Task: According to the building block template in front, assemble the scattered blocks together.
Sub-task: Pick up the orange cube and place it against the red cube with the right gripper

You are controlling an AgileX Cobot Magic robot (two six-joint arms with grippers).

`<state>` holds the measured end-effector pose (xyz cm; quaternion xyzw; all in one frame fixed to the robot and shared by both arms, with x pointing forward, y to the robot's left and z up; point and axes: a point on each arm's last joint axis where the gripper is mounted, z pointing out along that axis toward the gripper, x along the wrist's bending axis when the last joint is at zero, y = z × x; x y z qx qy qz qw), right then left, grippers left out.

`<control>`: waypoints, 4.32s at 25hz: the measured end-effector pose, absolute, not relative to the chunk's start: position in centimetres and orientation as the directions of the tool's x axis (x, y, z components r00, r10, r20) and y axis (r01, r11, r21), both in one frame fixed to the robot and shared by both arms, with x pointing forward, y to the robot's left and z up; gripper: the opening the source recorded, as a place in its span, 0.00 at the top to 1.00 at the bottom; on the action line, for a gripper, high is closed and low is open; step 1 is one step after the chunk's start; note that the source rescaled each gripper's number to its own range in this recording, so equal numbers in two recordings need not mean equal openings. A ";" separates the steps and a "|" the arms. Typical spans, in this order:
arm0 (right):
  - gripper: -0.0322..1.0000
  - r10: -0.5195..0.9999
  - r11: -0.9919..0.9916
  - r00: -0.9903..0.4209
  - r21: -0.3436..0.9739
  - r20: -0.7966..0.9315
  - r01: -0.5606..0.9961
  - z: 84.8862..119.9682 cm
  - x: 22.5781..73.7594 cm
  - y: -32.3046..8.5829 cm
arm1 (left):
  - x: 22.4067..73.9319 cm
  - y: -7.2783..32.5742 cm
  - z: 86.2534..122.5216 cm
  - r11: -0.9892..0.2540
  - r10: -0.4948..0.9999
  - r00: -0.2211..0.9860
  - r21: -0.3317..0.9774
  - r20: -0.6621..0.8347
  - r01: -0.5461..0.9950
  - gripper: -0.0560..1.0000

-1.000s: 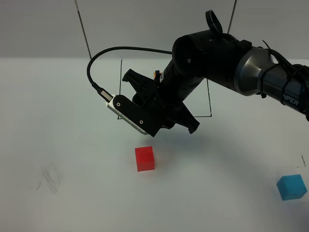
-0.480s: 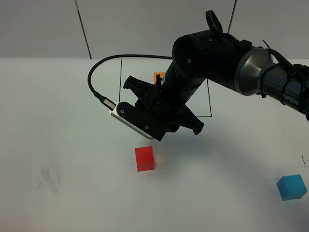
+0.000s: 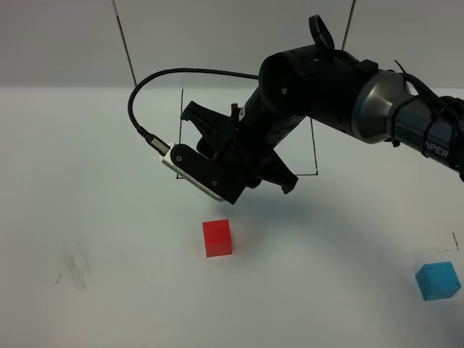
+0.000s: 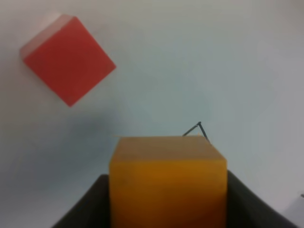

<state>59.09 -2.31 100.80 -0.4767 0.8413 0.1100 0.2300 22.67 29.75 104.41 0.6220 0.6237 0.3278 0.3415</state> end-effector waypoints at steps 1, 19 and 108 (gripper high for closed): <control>0.47 -0.750 0.522 -0.436 -0.041 -0.497 -0.852 100.8 59.2 -2.3 | 22.7 29.8 104.4 0.011 1.000 0.007 0.834 -0.018 0.552 0.94; 0.47 -0.917 0.368 -0.321 -0.191 -0.236 -0.910 99.1 61.5 0.1 | 22.7 29.8 104.4 0.011 1.000 0.007 0.834 -0.018 0.552 0.94; 0.47 -0.943 0.326 -0.308 -0.152 -0.127 -0.933 94.2 62.6 2.8 | 22.7 29.8 104.4 0.011 1.000 0.007 0.834 -0.018 0.552 0.94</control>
